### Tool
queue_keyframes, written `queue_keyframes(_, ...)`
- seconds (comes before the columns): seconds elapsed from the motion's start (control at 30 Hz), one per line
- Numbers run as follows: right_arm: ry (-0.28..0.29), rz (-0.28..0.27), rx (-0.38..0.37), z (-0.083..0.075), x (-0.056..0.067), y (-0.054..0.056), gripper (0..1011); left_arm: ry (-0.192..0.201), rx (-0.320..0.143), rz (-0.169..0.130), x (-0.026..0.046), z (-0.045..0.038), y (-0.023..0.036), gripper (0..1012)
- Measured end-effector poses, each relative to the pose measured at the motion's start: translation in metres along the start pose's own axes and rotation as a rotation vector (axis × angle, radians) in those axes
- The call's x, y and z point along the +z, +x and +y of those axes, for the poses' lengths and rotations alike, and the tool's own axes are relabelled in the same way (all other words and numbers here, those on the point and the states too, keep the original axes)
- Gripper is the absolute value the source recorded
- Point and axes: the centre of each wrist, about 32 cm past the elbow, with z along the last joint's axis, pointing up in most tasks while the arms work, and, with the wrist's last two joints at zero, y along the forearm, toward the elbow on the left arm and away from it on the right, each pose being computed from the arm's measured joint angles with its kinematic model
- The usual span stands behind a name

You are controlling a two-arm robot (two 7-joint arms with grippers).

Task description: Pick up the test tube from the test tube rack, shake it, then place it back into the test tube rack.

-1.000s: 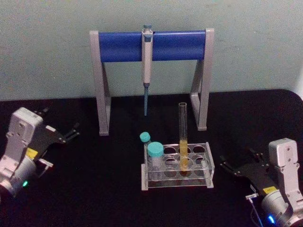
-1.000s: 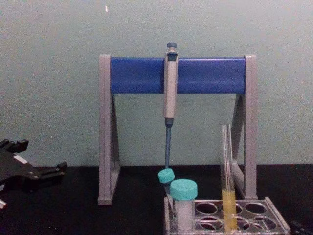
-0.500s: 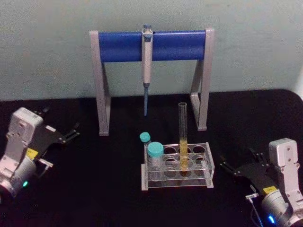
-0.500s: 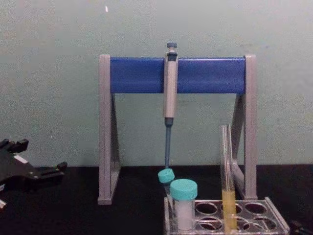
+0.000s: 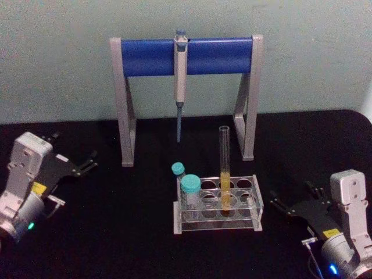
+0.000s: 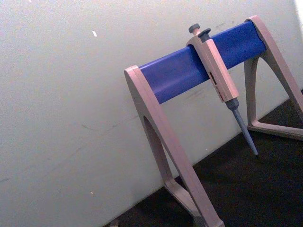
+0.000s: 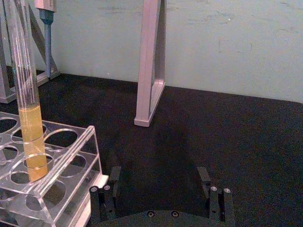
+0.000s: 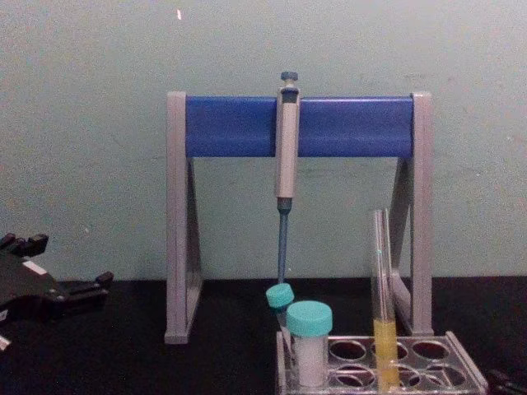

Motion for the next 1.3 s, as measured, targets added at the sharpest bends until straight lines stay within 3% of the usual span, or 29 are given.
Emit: queue_keyframes(1.3, 0.000, 0.000, 0.000, 0.0000, 0.0000, 0.0000, 1000, 0.000, 0.000, 0.000, 0.0000, 0.0000, 0.0000, 1010)
